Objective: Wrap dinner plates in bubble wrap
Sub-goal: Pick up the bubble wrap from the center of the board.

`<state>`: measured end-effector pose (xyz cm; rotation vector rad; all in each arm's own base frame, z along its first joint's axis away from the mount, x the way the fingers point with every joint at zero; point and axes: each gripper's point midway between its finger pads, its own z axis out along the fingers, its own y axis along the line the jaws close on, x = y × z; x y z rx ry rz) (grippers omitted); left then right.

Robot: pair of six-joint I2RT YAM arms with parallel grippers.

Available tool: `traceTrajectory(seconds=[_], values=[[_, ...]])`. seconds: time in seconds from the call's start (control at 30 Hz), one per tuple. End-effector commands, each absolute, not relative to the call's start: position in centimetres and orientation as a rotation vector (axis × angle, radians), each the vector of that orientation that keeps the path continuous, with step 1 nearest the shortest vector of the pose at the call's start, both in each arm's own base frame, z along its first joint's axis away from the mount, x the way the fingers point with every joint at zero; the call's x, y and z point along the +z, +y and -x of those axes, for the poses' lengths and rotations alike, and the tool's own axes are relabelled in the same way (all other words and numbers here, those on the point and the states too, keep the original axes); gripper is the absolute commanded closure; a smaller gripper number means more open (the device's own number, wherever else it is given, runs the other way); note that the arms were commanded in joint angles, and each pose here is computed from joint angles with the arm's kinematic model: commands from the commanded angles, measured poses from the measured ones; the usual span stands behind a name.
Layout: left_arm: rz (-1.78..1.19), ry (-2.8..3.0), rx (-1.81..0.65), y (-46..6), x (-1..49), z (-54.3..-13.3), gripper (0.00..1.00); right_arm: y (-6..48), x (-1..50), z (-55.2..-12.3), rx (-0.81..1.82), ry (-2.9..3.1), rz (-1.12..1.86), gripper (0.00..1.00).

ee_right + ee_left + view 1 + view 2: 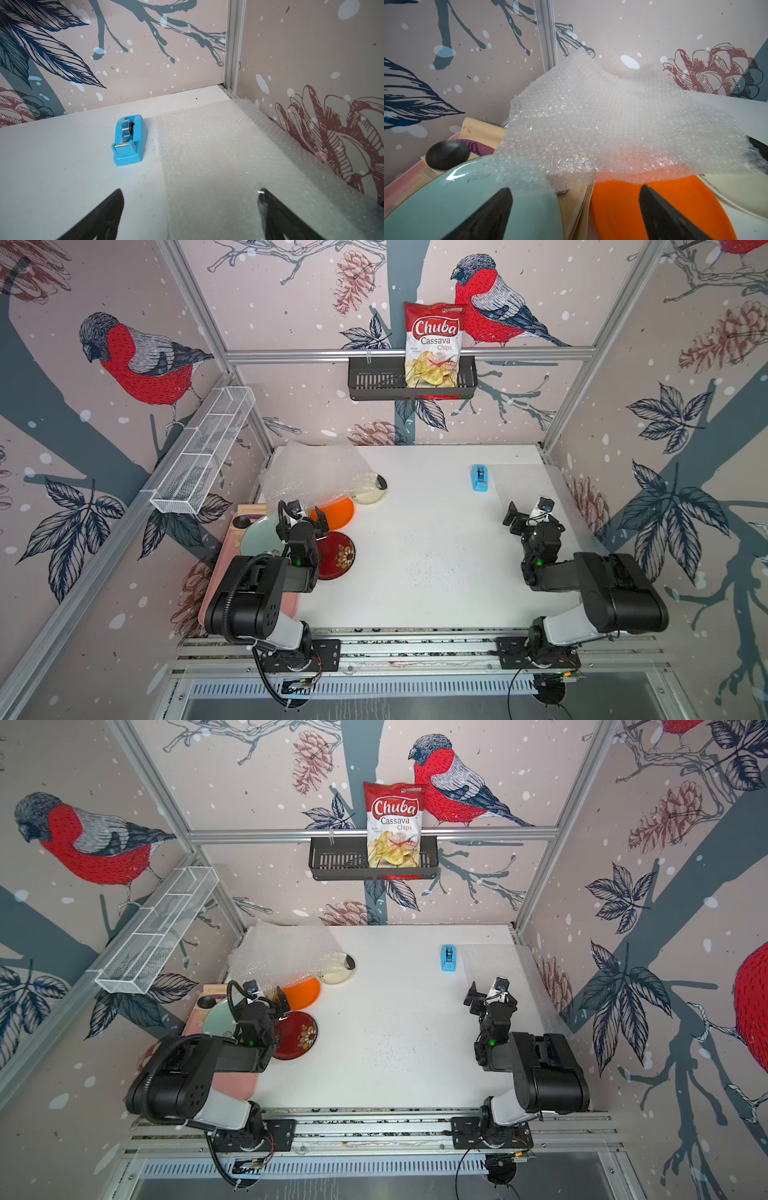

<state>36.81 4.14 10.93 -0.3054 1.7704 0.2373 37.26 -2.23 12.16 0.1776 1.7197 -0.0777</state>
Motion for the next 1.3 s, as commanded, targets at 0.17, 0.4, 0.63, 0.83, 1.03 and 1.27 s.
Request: traceTrajectory(seconds=[0.17,0.4,0.63,0.83,1.03,1.27], values=[[0.316,1.703,0.229,4.2,12.5,-37.1,0.0,-2.2,12.4,-37.4,-0.073,1.712,-0.178,0.0],[0.316,1.705,0.229,4.2,12.5,-37.1,0.0,-2.2,12.4,-37.4,-0.073,1.713,-0.179,0.0],[0.317,1.704,0.229,4.3,12.5,-37.1,0.0,-2.1,12.4,-37.4,-0.072,1.712,-0.178,0.0],[0.317,1.703,0.229,4.3,12.5,-37.1,0.0,-2.1,12.4,-37.4,-0.072,1.712,-0.178,0.0],[0.211,1.723,0.261,2.8,14.5,-38.7,0.0,-1.9,13.6,-37.4,-0.078,1.68,-0.163,0.0],[0.477,1.828,0.182,3.1,19.1,-40.7,0.01,-3.1,12.1,-41.3,-0.084,2.017,-0.373,0.0]])
